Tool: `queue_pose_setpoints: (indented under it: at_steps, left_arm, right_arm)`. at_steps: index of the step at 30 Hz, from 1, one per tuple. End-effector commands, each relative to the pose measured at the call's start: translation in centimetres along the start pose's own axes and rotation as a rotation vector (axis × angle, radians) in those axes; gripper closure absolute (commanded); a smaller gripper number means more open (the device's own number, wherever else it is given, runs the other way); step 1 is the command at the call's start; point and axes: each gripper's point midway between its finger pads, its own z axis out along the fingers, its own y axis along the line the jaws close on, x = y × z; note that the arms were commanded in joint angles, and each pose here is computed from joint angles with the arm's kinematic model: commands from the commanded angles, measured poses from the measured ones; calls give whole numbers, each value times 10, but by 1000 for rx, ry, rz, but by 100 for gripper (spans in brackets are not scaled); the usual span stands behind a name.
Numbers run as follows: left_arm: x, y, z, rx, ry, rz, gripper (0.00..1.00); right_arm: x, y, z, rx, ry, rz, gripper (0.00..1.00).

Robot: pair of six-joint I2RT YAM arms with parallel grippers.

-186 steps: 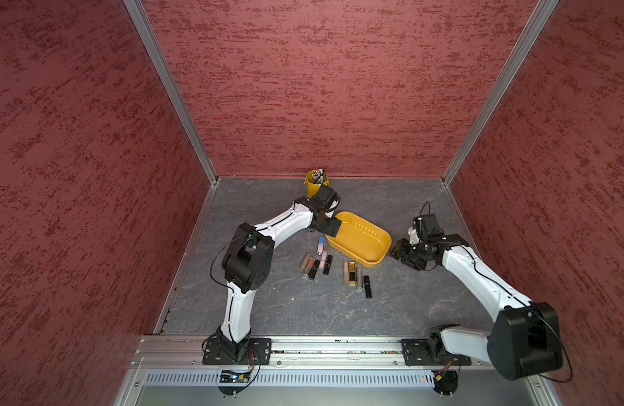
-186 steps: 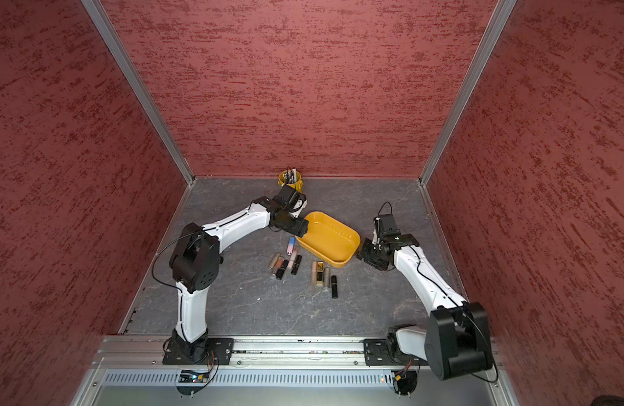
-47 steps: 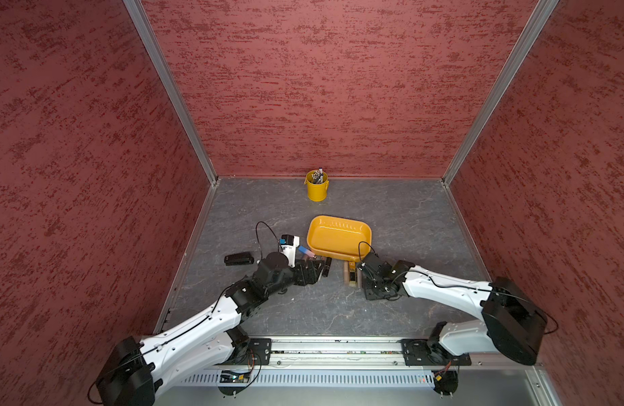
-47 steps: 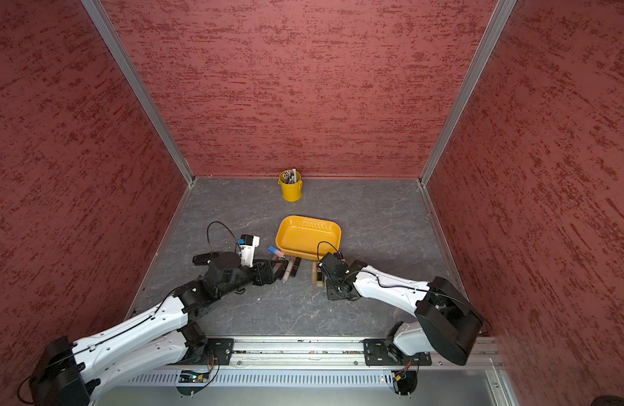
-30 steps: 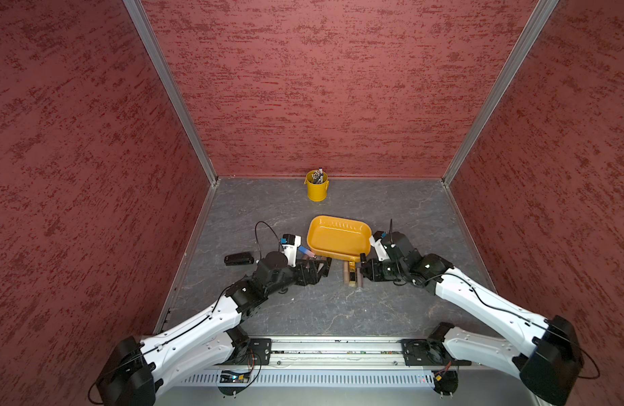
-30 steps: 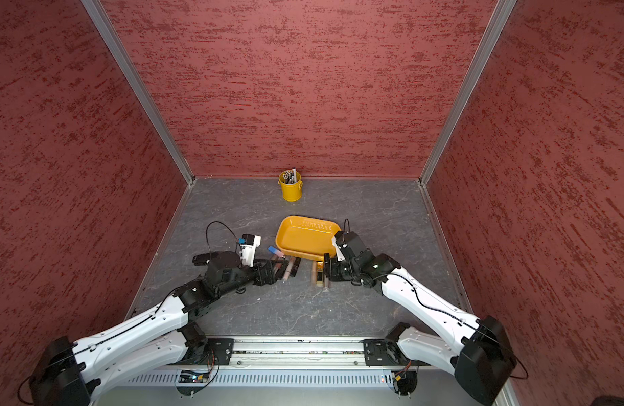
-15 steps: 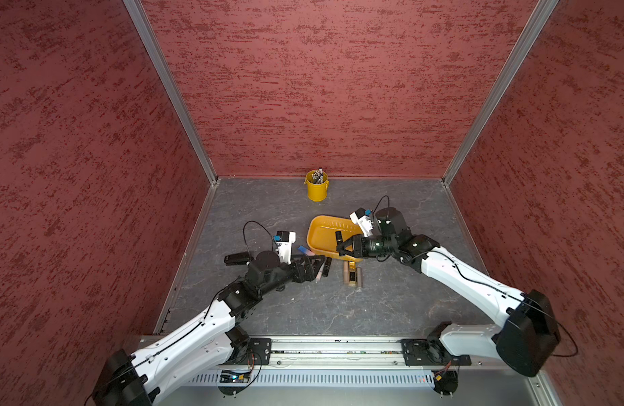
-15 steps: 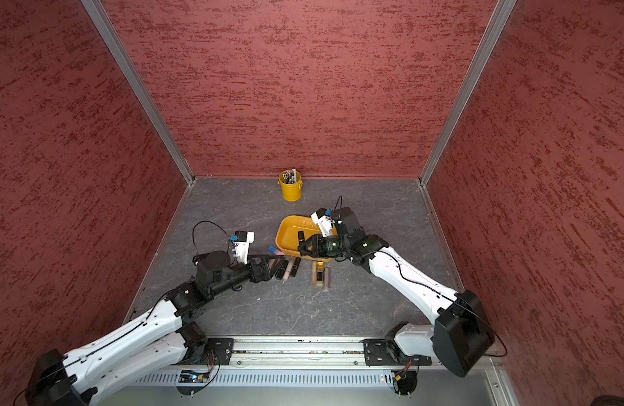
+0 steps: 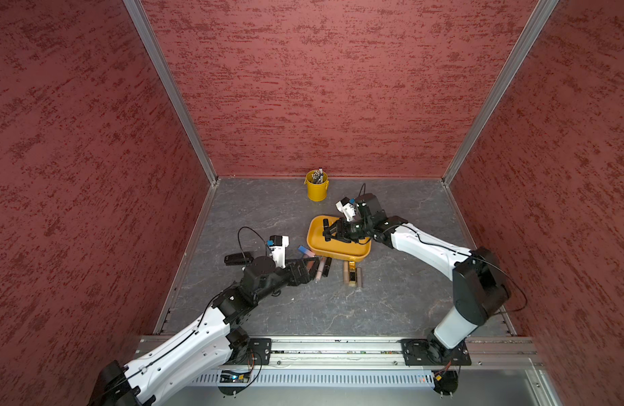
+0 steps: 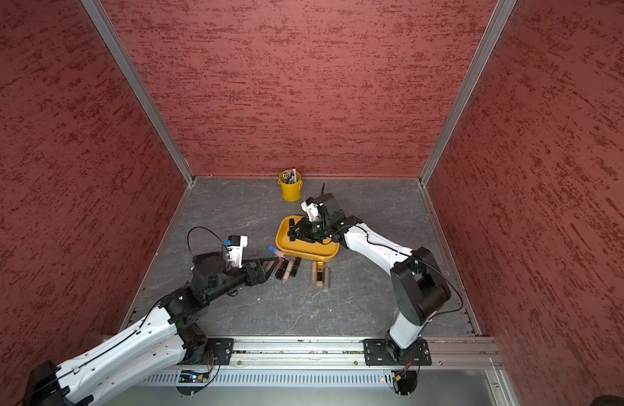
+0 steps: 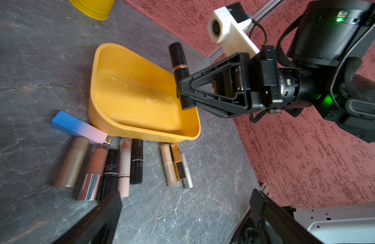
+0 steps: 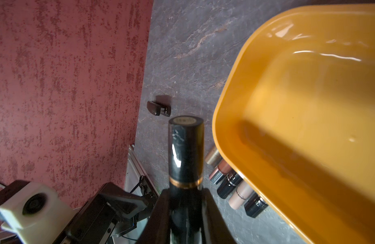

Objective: Put the lipstick into the storage box
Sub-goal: Place the lipstick in the storage box.

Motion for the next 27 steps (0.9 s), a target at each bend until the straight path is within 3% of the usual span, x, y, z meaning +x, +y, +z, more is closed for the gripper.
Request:
queue_pose_setpoints:
  at_steps: [1, 10, 27]
  left_arm:
    - [-1, 11, -4, -37, -21, -15, 0]
    - [2, 19, -8, -57, -36, -40, 0]
    - [5, 28, -14, -81, -42, -40, 0]
  right_arm:
    - [-25, 1, 7, -10, -65, 55, 82]
    - [-45, -43, 41, 77, -108, 235, 82]
    - [-62, -85, 79, 191, -105, 287, 81]
